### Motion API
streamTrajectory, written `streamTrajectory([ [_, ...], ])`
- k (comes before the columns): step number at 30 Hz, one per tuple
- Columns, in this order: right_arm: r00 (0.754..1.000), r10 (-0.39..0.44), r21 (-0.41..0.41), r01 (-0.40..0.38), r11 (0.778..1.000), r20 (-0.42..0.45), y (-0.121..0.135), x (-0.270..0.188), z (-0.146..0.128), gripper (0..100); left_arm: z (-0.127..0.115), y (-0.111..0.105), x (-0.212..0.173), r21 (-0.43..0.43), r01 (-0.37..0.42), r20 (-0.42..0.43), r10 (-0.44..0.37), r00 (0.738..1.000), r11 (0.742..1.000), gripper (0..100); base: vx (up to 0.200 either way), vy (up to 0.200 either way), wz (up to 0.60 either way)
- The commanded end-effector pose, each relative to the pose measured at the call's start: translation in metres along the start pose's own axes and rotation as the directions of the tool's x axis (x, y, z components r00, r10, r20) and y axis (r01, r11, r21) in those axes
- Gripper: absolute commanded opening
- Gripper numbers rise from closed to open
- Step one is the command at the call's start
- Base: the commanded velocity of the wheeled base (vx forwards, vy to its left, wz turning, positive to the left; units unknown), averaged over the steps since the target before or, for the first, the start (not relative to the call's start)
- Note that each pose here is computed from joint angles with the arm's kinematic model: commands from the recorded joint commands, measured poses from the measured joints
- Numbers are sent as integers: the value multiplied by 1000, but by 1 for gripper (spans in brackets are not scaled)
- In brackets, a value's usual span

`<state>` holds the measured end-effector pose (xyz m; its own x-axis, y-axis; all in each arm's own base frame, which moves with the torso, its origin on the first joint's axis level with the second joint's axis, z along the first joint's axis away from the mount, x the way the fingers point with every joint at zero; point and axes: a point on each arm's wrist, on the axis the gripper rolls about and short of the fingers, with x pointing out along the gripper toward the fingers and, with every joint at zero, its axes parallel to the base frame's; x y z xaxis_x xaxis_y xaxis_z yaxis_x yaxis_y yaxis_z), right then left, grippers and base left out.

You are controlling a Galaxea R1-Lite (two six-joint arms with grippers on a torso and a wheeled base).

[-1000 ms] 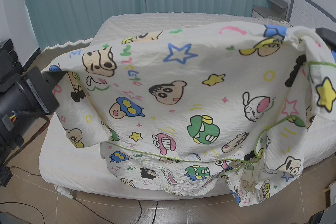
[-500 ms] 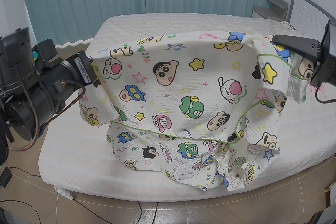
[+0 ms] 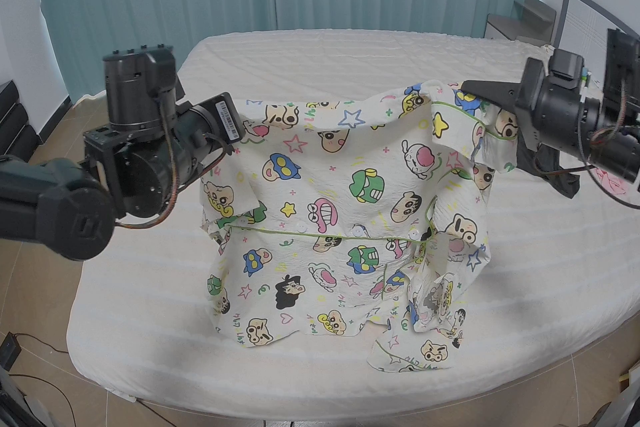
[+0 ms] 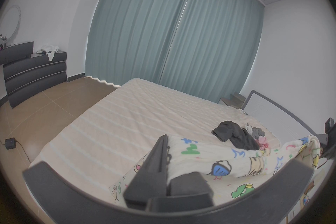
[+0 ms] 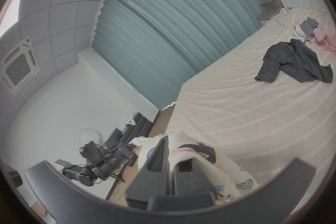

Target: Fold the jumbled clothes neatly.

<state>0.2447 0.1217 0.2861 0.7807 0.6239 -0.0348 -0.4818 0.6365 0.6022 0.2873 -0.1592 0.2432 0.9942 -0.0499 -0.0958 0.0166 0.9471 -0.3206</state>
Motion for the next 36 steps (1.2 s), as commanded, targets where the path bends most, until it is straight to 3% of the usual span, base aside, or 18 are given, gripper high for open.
streamTrajectory([
  [1, 993, -119, 0, 119, 993, -15, -46, 48, -15, 0, -32, -1, 49, 32, -54, -53, 55, 997, 998, 0, 200, 0, 0],
  [14, 965, -261, -6, 262, 965, 35, -102, 125, -38, 0, -88, 16, 133, 37, -152, -85, 154, 984, 988, 0, 15, 0, 0],
  [20, 934, -350, -6, 352, 936, 76, -125, 153, -47, 0, -104, 26, 159, 40, -181, -86, 184, 979, 983, 0, 0, 0, 0],
  [27, 862, -483, -14, 491, 871, 155, -182, 191, -57, 0, -126, 28, 202, 24, -205, -40, 206, 978, 978, 0, 0, 0, 0],
  [29, 851, -496, -11, 505, 863, 171, -190, 195, -55, 0, -128, 27, 207, 25, -203, -34, 204, 978, 979, 0, 0, 0, 0],
  [30, 843, -505, -10, 515, 857, 183, -199, 198, -51, 0, -131, 26, 214, 26, -199, -25, 200, 979, 980, 100, 0, 0, 0],
  [32, 840, -511, -10, 521, 853, 181, -205, 199, -48, 0, -134, 24, 222, 29, -202, -31, 203, 979, 979, 100, 0, 0, 0],
  [33, 840, -511, -12, 521, 853, 181, -206, 199, -48, 100, -134, 24, 222, 29, -202, -31, 203, 979, 979, 100, 0, 0, 0],
  [36, 840, -515, -10, 524, 852, 169, -220, 204, -50, 100, -141, 29, 240, 28, -226, -22, 226, 974, 974, 100, 0, 0, 0],
])
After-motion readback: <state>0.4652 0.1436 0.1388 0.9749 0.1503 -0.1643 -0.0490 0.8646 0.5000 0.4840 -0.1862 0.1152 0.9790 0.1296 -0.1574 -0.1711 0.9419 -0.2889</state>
